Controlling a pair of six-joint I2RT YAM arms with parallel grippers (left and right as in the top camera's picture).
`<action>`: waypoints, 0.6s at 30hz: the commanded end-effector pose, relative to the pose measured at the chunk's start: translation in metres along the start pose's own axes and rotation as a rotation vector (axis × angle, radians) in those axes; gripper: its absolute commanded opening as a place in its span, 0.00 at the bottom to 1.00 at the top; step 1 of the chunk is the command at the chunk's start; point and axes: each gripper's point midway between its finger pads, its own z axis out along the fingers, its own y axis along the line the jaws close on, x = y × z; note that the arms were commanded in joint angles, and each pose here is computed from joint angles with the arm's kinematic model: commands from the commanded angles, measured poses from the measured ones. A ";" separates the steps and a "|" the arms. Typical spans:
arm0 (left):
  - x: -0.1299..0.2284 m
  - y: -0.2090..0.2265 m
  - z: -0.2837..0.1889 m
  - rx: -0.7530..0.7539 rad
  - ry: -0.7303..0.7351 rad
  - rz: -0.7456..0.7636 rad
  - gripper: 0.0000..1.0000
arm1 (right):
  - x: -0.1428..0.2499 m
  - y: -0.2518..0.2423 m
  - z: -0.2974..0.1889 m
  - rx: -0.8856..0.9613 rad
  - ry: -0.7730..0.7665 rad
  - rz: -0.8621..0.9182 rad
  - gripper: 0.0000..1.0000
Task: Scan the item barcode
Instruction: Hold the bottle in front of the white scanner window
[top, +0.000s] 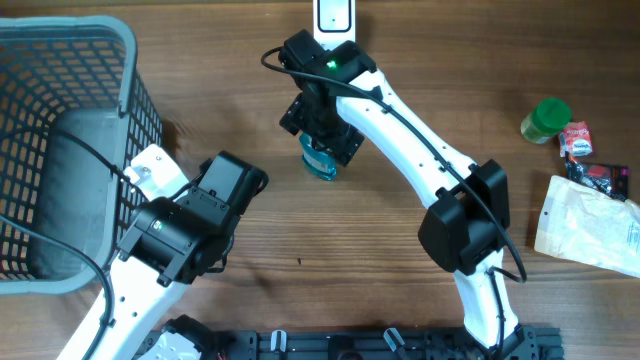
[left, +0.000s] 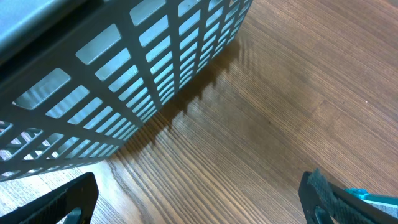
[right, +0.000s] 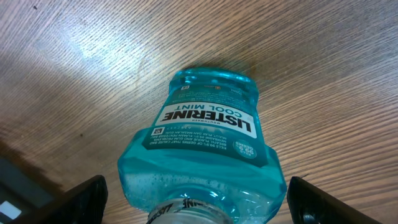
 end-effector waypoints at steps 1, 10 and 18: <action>-0.002 0.001 0.001 -0.009 -0.018 -0.006 1.00 | -0.001 0.001 0.015 0.036 -0.010 0.014 0.92; -0.001 0.003 0.001 -0.017 -0.015 0.002 1.00 | 0.003 -0.001 0.028 0.060 0.017 0.013 0.86; -0.001 0.004 0.001 -0.019 -0.014 0.004 1.00 | 0.004 -0.003 0.028 0.071 0.021 0.014 0.68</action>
